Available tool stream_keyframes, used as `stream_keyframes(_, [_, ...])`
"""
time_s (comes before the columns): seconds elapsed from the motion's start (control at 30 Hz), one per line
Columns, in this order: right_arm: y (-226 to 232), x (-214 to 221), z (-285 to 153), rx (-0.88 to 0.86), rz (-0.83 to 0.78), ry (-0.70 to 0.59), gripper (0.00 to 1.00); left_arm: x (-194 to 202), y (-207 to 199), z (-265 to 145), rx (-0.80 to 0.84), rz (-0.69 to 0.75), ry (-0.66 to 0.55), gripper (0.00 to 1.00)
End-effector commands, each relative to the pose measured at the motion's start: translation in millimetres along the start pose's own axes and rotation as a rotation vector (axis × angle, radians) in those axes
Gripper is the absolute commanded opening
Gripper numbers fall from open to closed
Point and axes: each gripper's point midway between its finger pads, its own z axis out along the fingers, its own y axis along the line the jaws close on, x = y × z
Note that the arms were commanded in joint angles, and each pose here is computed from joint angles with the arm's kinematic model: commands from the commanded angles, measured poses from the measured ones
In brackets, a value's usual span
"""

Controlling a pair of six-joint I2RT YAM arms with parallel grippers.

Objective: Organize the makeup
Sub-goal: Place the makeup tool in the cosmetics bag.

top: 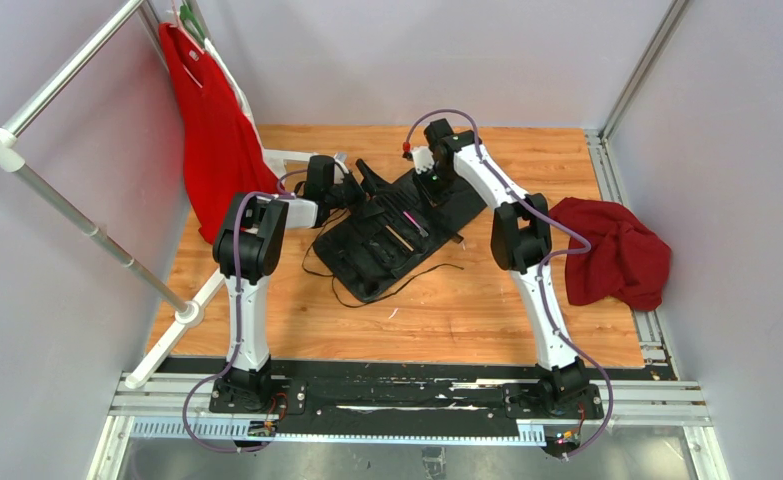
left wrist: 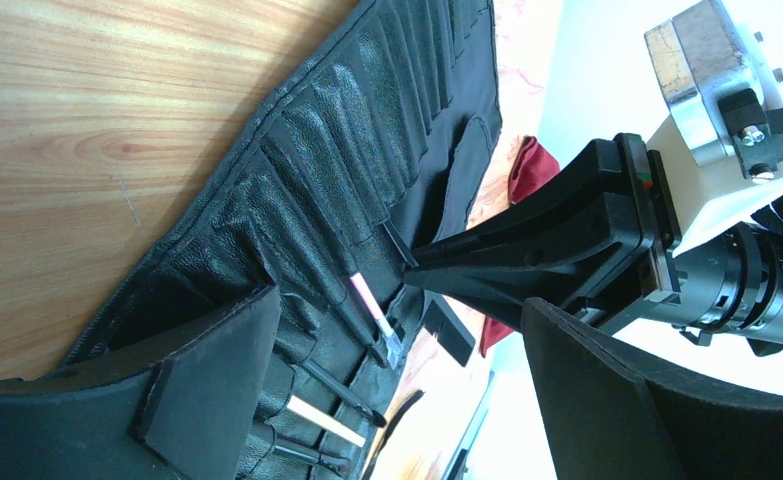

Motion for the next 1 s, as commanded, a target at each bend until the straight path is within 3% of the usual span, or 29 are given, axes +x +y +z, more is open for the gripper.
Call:
stream_keyframes(0.0, [-6.4, -4.3, 0.2, -0.014, 0.002, -0.018, 0.01, 8.9, 32.2, -6.8, -0.098, -0.053, 0.020, 0.98])
stream_keyframes(0.97, [-9.2, -41.1, 24.2, -0.051, -0.023, -0.170, 0.01, 11.4, 34.8, -7.4, -0.102, -0.053, 0.025, 0.98])
